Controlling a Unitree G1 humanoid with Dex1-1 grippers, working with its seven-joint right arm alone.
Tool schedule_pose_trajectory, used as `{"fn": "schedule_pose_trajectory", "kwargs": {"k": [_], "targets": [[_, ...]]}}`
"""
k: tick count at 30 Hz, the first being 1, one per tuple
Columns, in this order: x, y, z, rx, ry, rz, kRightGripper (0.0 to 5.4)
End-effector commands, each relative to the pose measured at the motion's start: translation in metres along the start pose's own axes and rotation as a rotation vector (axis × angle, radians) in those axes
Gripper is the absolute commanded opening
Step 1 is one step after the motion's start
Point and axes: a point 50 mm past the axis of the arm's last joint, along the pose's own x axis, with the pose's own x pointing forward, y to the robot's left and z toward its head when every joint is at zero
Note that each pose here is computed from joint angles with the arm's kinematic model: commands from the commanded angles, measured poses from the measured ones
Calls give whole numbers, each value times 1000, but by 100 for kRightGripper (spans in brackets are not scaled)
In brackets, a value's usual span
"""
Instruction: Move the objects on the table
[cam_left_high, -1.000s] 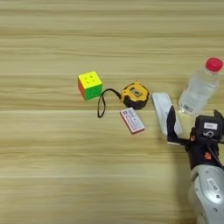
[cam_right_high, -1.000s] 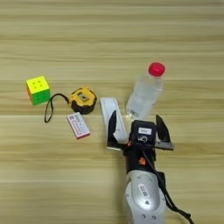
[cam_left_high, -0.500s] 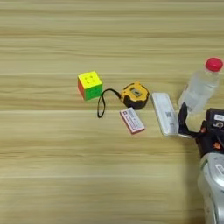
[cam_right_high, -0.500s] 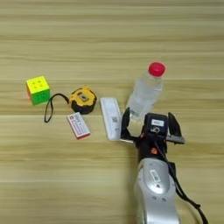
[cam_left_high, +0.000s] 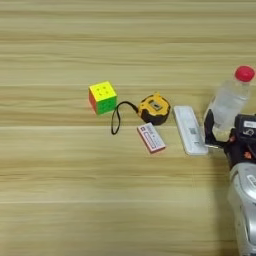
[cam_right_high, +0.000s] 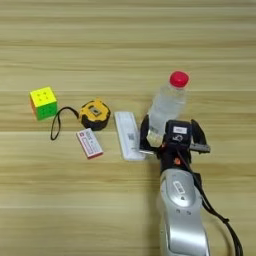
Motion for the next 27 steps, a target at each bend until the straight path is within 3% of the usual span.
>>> {"fn": "schedule_pose_trajectory", "kwargs": {"k": [1,15,27], "targets": [[13,-2,22,-12,-117,5,539],[27,2,23,-30,-129,30,539],[45,0,26,2,-131,18,539]]}}
